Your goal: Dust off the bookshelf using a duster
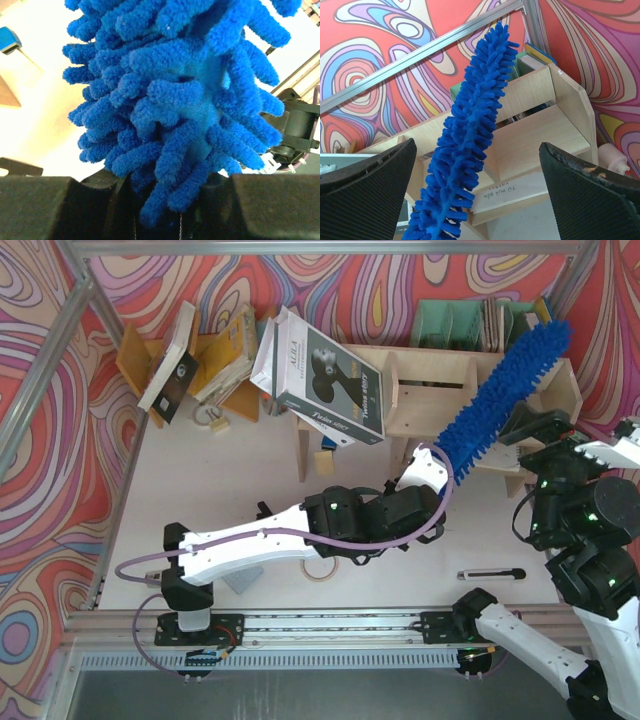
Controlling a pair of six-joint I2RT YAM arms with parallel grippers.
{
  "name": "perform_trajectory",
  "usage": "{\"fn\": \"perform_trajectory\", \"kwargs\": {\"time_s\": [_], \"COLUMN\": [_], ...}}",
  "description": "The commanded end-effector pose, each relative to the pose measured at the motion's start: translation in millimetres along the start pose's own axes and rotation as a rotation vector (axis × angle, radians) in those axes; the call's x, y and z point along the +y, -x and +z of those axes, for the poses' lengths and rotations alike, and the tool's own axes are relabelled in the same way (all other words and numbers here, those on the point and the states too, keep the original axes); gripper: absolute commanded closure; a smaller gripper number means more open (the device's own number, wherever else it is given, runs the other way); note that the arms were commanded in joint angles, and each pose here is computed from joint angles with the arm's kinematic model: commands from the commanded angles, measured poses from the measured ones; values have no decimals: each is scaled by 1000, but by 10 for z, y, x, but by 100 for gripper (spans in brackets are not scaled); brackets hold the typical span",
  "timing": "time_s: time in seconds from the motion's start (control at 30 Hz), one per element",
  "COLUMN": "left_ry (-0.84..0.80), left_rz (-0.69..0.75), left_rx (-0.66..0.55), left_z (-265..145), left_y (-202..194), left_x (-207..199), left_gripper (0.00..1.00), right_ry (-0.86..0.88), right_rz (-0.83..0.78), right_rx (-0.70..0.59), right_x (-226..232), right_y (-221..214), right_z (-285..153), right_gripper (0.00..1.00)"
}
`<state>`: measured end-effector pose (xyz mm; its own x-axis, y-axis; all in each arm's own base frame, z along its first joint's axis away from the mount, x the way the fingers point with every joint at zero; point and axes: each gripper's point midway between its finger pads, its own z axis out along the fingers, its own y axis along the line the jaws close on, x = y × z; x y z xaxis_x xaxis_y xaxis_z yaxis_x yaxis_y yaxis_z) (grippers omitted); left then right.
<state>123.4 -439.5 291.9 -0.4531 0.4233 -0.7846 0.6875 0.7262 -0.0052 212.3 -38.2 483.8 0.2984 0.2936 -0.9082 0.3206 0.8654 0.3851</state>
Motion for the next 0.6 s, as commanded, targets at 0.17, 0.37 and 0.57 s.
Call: {"fn": "perform_trajectory", "kwargs": {"time_s": [0.17,0.37,0.57], "left_ry": [-90,-169,-164], "left_rz": [23,84,159], "left_rx": [-26,20,102], "left_z": [122,185,220], "left_y": [81,-22,-346], "left_x": [-171,-318,-242], "left_gripper": [100,100,100], "right_ry": [14,19,16], "right_rz": [38,39,23], "right_rx": [-55,-66,-60], "right_x": [28,36,58], "right_y": [298,372,340], "right_z": [-25,-31,-2], "right_gripper": [1,1,1]}}
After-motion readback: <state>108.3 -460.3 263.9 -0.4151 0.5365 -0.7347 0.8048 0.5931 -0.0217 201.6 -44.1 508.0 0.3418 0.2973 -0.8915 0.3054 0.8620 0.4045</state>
